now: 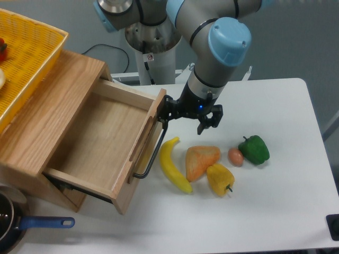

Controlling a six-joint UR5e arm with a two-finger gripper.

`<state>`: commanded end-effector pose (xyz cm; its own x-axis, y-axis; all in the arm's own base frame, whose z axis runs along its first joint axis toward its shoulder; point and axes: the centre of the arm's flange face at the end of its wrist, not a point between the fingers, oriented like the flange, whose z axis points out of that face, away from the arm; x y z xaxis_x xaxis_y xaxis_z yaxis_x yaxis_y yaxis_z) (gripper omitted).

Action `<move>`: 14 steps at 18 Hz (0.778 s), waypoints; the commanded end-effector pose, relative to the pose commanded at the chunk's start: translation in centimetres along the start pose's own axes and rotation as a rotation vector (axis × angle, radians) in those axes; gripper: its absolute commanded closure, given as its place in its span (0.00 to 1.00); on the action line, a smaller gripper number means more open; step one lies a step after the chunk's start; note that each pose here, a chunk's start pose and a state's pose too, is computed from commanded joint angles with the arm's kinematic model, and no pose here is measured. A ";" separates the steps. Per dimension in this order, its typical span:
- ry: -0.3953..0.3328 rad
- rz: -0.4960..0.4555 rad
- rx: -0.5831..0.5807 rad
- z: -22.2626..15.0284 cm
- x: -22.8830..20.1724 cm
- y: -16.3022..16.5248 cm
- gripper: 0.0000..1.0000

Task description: Slide open the top drawer

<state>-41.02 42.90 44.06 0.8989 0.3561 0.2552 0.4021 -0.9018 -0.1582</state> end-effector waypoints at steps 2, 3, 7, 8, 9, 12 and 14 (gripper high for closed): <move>0.012 0.038 -0.020 -0.3 -0.6 1.1 0.00; 0.014 0.078 -0.031 -0.3 -0.8 1.4 0.00; -0.017 0.194 -0.059 -0.3 -1.1 2.8 0.00; -0.026 0.217 -0.067 -0.4 -1.1 2.9 0.00; -0.036 0.236 -0.079 -0.4 -1.2 3.1 0.00; -0.086 0.281 -0.105 -1.0 -1.3 3.3 0.00; -0.112 0.355 -0.126 -1.1 -1.6 3.4 0.00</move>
<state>-41.30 39.00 44.17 0.9945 0.0345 0.0988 0.0443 -0.9942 -0.0980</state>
